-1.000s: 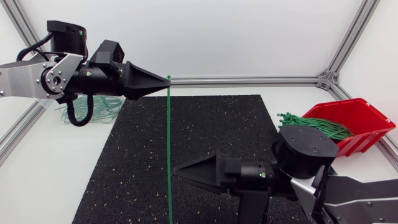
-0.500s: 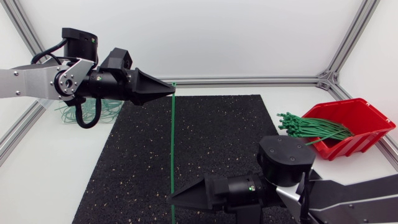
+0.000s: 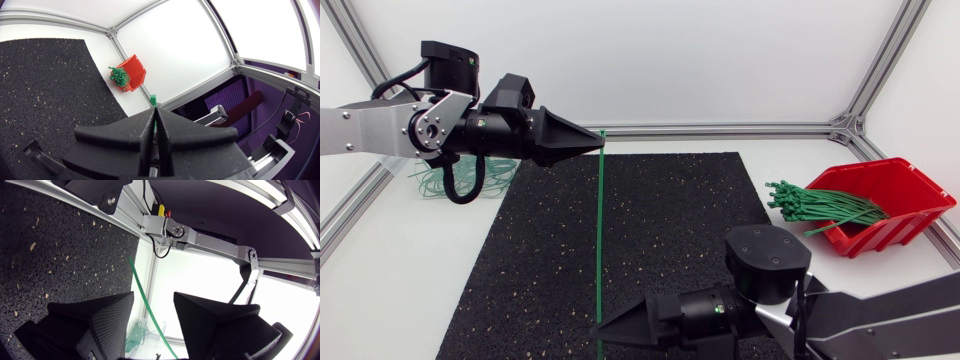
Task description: Take a green cable tie from the red box, thread the tail through the head to close it, then place it in the transparent bin on the left.
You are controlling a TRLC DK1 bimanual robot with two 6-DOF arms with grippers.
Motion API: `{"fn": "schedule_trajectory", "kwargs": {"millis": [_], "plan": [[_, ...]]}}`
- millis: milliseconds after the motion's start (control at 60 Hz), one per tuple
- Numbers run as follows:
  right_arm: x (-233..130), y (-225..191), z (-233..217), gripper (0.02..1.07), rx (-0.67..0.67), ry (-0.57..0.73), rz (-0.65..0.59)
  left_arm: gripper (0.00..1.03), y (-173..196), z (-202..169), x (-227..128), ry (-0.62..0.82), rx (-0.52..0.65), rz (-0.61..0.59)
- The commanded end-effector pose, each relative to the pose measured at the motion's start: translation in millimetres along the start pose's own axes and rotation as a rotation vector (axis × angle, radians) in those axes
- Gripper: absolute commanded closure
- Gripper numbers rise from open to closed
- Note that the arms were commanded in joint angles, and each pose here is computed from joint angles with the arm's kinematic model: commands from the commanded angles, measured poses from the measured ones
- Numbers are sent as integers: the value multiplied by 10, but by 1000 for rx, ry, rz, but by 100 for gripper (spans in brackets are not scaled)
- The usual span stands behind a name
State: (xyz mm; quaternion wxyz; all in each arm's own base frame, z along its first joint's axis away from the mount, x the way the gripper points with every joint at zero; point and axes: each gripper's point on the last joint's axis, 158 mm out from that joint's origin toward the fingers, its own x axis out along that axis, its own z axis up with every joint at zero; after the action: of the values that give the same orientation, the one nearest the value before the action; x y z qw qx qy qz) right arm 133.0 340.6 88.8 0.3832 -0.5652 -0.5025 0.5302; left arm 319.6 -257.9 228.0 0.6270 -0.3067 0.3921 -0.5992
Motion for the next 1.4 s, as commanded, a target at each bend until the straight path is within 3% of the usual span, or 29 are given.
{"fn": "schedule_trajectory", "kwargs": {"millis": [0,317,433,1067,1383], "plan": [[9,80,88,61,7,-18,15,99,-14,51,14,4,-14,-8],[30,119,69,66,15,-13,23,99,-33,51,16,4,-9,-9],[36,120,60,85,14,-11,24,99,-42,49,20,5,-8,-10],[59,111,22,101,17,5,29,99,-44,34,6,3,-5,-8],[54,92,-211,101,281,89,27,99,-108,-68,-34,-2,19,-5]]}}
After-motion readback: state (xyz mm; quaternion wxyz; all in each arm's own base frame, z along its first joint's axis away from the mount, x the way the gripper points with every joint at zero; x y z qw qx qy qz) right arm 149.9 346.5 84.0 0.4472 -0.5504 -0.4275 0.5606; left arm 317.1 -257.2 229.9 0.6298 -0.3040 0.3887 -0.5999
